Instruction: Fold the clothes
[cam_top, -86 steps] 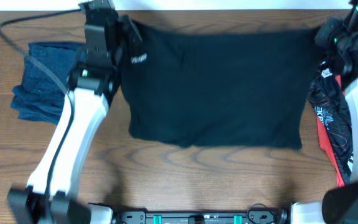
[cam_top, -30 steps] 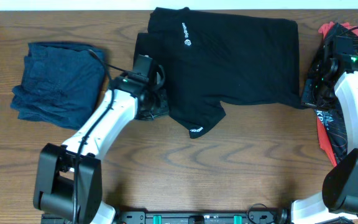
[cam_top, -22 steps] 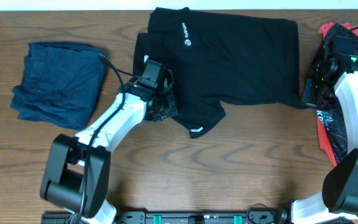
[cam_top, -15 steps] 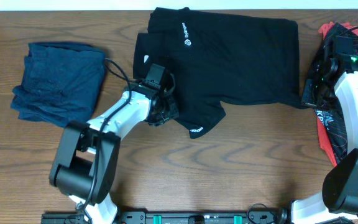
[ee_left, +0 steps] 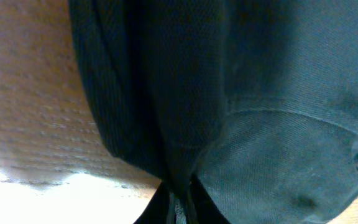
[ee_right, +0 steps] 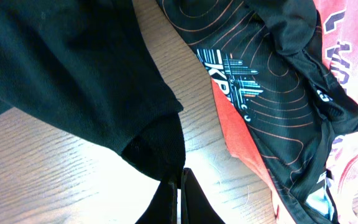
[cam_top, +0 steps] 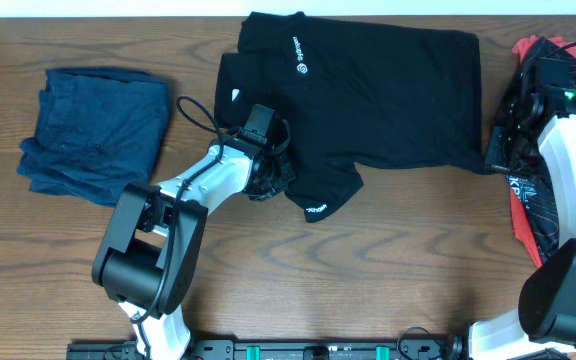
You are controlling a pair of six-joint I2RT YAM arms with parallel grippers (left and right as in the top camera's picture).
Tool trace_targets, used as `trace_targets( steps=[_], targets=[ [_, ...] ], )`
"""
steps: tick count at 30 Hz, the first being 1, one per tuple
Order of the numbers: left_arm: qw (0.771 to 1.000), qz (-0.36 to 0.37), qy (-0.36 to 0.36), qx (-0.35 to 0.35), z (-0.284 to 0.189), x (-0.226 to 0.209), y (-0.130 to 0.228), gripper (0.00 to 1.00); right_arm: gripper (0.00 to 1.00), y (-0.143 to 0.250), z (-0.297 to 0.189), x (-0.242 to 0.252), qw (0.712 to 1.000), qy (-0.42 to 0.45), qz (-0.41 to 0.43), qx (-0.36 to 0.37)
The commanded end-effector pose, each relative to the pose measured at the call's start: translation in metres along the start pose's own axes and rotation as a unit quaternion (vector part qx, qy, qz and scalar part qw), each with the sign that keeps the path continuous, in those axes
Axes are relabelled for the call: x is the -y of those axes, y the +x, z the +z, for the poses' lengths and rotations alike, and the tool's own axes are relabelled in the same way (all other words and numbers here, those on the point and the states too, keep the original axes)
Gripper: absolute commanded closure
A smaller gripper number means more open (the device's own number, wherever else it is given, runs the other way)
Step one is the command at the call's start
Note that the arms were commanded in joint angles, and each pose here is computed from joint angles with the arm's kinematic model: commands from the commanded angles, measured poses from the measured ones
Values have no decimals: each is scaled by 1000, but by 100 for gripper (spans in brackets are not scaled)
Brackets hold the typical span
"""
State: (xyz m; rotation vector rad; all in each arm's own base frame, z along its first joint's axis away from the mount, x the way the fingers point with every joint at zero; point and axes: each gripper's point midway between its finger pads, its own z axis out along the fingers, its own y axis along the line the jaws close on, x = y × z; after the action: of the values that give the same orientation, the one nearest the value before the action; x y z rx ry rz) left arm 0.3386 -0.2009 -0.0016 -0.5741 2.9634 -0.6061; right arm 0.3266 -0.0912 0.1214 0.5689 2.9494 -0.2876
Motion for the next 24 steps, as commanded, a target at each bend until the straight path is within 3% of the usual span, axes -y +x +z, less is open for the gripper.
trace_targets(
  steps=[1,9,16,24],
  targets=[
    [999,-6,-44,-31,12,-26,14,94,99,-1,1,6,1000,7,11,1],
    [985,19,-165,-43,-30,-93,14,94,99,5,0,7,1000,10,9,-11],
    [979,-14,-189,-74,-81,-121,28,94,99,22,5,11,999,17,27,-43],
    [970,-4,-214,-112,-94,-125,54,94,99,45,9,14,996,28,21,-87]
  ],
)
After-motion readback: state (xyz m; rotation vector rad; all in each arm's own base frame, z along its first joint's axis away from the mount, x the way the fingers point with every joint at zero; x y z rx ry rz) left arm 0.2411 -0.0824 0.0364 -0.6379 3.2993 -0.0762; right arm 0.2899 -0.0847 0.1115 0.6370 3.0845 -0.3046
